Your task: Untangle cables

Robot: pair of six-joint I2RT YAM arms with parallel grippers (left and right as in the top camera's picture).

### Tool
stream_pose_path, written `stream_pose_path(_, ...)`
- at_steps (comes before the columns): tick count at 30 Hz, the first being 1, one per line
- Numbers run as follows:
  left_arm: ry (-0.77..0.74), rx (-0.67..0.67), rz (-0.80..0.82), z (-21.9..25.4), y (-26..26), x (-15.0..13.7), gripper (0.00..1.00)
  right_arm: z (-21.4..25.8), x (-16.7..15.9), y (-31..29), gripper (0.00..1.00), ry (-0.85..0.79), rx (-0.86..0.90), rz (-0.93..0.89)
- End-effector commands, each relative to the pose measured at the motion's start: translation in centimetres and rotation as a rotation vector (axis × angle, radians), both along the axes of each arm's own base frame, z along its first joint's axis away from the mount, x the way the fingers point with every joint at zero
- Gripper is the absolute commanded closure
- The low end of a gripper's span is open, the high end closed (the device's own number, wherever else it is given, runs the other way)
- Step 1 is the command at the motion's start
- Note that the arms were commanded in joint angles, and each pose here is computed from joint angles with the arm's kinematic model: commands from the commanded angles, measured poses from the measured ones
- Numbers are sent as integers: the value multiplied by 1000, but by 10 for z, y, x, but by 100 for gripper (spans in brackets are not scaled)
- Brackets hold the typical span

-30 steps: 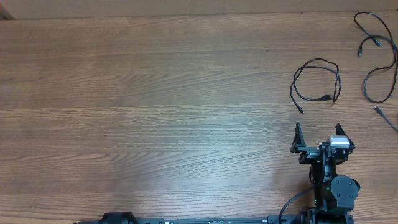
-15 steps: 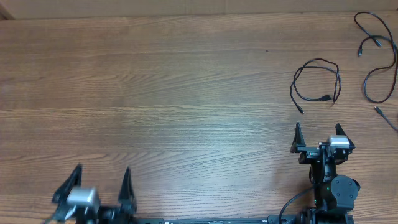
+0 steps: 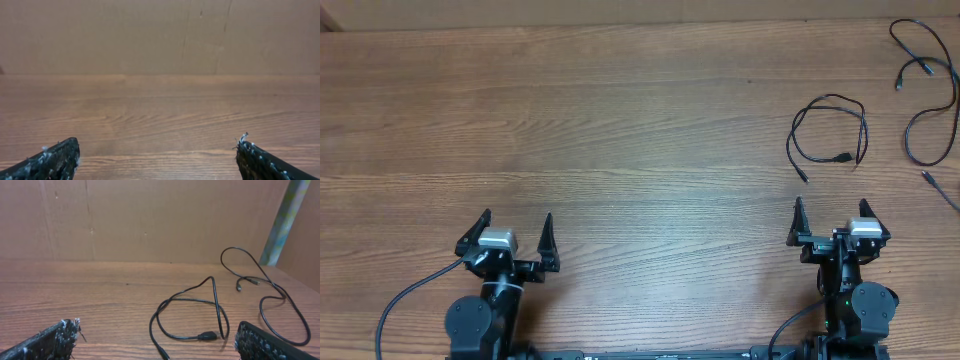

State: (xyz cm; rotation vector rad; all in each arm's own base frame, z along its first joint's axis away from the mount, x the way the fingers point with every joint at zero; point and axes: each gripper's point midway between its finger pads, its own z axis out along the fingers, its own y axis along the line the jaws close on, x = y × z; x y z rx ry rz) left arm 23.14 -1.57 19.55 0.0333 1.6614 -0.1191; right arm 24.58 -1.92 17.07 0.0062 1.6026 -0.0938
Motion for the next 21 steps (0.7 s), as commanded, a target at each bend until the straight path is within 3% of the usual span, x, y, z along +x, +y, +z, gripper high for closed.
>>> stream_pose_path(1,-7,18,-15,-16,-3,6,0,-1,0,-2,0,-8,-2,-11)
stream_pose_path(21,-23,24,7,-38,1,14,0,-1,0,-2,0,-8,-3,-11)
